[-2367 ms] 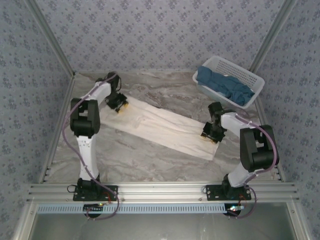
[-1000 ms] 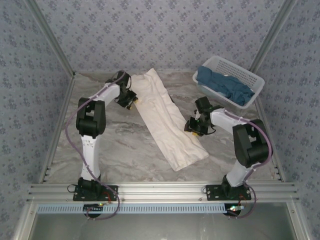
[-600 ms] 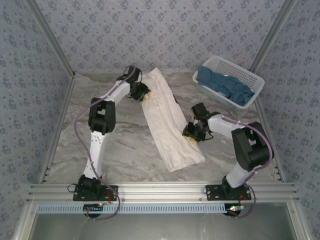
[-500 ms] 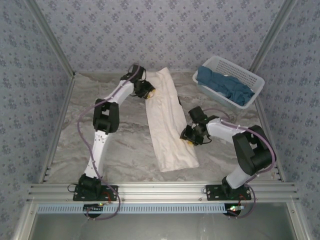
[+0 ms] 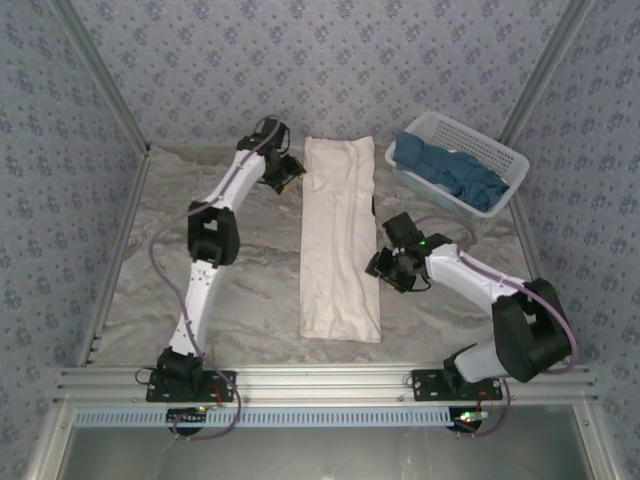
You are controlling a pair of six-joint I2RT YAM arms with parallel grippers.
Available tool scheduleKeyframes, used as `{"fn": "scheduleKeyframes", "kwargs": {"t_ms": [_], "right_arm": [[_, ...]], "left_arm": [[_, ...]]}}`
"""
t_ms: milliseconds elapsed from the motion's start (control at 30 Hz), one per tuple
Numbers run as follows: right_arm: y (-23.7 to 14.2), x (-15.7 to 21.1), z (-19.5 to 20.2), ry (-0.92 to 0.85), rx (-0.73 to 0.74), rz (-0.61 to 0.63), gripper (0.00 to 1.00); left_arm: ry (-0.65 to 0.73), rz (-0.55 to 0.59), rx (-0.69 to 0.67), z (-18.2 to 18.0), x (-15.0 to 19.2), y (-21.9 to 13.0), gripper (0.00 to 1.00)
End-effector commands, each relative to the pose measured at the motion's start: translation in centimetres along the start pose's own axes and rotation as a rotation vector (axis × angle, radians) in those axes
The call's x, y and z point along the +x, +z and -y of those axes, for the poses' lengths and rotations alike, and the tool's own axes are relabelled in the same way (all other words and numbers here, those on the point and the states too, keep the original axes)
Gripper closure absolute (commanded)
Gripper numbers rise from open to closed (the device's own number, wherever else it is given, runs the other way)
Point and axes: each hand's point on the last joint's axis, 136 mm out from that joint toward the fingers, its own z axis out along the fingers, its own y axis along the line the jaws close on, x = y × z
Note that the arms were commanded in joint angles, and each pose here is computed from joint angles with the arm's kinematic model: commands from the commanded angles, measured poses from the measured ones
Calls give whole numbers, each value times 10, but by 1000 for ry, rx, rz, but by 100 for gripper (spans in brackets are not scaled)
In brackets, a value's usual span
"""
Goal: Fold and stack the t-shirts
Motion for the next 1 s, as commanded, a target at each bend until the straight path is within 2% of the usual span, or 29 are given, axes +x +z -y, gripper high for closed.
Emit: {"fn": "scheduleKeyframes", "kwargs": {"t_ms": [0, 167, 267, 400, 567, 767, 967], "right_arm": [[-19, 6, 15, -16, 68, -1, 45], [-27, 32, 33, 65, 75, -64, 46], [-28, 51, 46, 129, 78, -113, 47], [-18, 78, 59, 228, 58, -196, 49], [-5, 92, 57, 264, 20, -227, 49], [3, 102, 56, 261, 25, -242, 49], [6, 113, 61, 251, 51, -261, 51]], "left_arm": [[101, -17, 17, -2, 36, -70, 46], [120, -263, 38, -70, 155, -83, 47], [187, -425, -9, -107, 230, -95, 47], [215, -533, -13, -137, 301, -104, 47], [220, -591, -6, -146, 341, -96, 47], [267, -654, -54, -153, 372, -91, 51], [289, -699, -140, -174, 387, -86, 66]]}}
